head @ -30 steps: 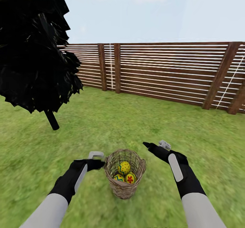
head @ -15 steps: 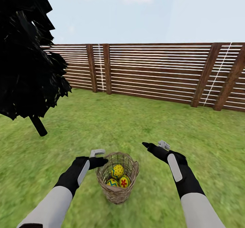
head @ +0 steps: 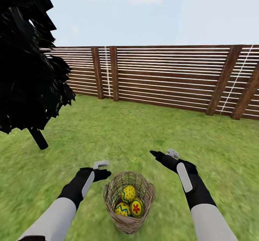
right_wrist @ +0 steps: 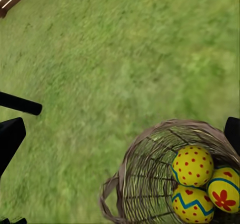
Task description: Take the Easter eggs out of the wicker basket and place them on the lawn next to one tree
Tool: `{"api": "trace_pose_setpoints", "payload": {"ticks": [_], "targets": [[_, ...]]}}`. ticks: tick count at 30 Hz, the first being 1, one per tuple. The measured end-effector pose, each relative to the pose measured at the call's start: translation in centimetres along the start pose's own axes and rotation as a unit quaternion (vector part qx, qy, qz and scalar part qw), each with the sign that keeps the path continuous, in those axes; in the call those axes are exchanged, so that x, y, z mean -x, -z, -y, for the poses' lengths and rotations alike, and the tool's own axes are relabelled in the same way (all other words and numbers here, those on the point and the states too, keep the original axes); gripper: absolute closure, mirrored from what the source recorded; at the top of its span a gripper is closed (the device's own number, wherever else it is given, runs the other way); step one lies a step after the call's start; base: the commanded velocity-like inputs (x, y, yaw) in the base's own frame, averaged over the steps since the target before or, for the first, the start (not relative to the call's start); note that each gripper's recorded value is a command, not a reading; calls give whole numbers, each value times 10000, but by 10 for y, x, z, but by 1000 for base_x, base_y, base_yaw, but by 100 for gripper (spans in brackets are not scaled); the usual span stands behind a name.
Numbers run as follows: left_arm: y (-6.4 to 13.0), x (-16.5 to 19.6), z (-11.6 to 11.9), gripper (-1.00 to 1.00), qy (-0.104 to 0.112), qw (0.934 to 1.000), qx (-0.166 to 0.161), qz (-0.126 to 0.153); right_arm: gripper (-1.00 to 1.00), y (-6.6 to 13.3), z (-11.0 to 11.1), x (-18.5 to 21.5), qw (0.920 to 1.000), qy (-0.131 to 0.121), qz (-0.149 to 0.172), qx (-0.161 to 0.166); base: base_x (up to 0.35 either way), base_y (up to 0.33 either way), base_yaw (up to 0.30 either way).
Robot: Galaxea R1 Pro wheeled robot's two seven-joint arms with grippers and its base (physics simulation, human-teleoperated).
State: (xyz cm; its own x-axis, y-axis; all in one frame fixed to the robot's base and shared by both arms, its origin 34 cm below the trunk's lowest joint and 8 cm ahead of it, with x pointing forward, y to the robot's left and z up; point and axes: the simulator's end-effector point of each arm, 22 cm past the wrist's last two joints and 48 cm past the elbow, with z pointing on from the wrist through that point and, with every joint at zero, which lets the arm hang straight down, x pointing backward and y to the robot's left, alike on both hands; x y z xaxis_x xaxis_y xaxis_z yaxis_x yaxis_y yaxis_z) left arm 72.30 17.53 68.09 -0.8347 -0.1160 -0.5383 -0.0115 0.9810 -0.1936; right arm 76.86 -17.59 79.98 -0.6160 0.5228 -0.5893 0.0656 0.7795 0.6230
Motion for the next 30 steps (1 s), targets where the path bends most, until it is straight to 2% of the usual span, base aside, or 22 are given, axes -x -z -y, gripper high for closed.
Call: {"api": "trace_pose_setpoints", "payload": {"ticks": [13,19,30], "targets": [[-16,-56,1,-100,15,9981,-1,-622,-100,-1,0,-1,10000,-1,-9,5,24,11,0],[-16,-58,2,-100,17,9979,-15,-648,-100,0,-1,0,10000,3,-4,6,0,0,0],[-31,-69,-2,-100,20,9979,-14,-650,-100,-9,11,-12,10000,7,-1,9,0,0,0]]}}
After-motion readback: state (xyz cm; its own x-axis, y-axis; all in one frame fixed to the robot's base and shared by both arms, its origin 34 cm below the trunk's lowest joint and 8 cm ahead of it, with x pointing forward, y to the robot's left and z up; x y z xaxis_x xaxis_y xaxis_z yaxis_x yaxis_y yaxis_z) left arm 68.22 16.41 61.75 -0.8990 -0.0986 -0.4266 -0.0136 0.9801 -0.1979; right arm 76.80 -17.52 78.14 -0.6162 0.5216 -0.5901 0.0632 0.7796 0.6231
